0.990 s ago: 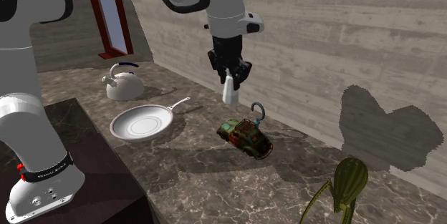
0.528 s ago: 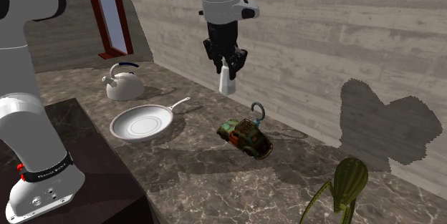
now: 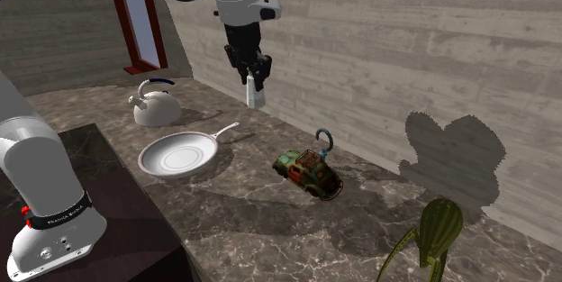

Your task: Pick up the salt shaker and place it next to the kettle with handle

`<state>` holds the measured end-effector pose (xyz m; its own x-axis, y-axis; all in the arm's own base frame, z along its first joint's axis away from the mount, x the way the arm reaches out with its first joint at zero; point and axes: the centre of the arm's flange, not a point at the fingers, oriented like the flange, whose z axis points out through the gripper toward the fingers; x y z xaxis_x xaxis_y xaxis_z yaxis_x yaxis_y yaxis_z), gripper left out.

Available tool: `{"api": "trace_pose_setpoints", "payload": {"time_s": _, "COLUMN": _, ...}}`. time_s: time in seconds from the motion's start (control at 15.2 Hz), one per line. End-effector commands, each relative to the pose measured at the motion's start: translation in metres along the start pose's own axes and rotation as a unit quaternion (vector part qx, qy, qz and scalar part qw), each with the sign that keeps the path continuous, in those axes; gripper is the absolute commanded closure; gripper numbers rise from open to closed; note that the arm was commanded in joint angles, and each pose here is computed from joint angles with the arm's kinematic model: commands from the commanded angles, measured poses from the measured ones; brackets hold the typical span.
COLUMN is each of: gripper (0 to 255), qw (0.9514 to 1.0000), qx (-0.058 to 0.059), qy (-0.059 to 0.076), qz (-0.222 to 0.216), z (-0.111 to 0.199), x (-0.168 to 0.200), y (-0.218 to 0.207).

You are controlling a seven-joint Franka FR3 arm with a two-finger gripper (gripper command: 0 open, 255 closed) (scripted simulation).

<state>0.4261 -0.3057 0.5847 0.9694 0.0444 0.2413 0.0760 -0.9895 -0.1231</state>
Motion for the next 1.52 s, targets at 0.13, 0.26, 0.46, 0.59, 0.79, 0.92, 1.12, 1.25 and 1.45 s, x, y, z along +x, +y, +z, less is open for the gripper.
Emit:
{"api": "trace_pose_setpoints", "payload": {"time_s": 0.13, "gripper": 255, "qw": 1.0000, "qx": -0.001, "qy": 0.000, "qz": 0.000, "z": 0.004, "x": -0.007, "y": -0.053}}
{"api": "trace_pose_setpoints", "payload": {"time_s": 0.26, "gripper": 255, "qw": 1.0000, "qx": -0.001, "qy": 0.000, "qz": 0.000, "z": 0.006, "x": -0.009, "y": -0.079}}
{"api": "trace_pose_setpoints", "payload": {"time_s": 0.46, "gripper": 255, "qw": 1.0000, "qx": -0.001, "qy": 0.000, "qz": 0.000, "z": 0.010, "x": -0.014, "y": -0.118}}
{"api": "trace_pose_setpoints", "payload": {"time_s": 0.59, "gripper": 255, "qw": 1.0000, "qx": -0.001, "qy": 0.000, "qz": 0.000, "z": 0.013, "x": -0.017, "y": -0.144}}
{"api": "trace_pose_setpoints", "payload": {"time_s": 0.79, "gripper": 255, "qw": 1.0000, "qx": -0.001, "qy": 0.000, "qz": 0.000, "z": 0.017, "x": -0.021, "y": -0.184}}
{"api": "trace_pose_setpoints", "payload": {"time_s": 0.92, "gripper": 255, "qw": 1.0000, "qx": -0.001, "qy": 0.000, "qz": 0.000, "z": 0.020, "x": -0.024, "y": -0.210}}
{"api": "trace_pose_setpoints", "payload": {"time_s": 1.12, "gripper": 255, "qw": 1.0000, "qx": -0.001, "qy": 0.000, "qz": 0.000, "z": 0.023, "x": -0.028, "y": -0.249}}
{"api": "trace_pose_setpoints", "payload": {"time_s": 1.25, "gripper": 255, "qw": 1.0000, "qx": -0.001, "qy": 0.000, "qz": 0.000, "z": 0.026, "x": -0.031, "y": -0.275}}
{"api": "trace_pose_setpoints", "payload": {"time_s": 1.45, "gripper": 255, "qw": 1.0000, "qx": -0.001, "qy": 0.000, "qz": 0.000, "z": 0.030, "x": -0.036, "y": -0.314}}
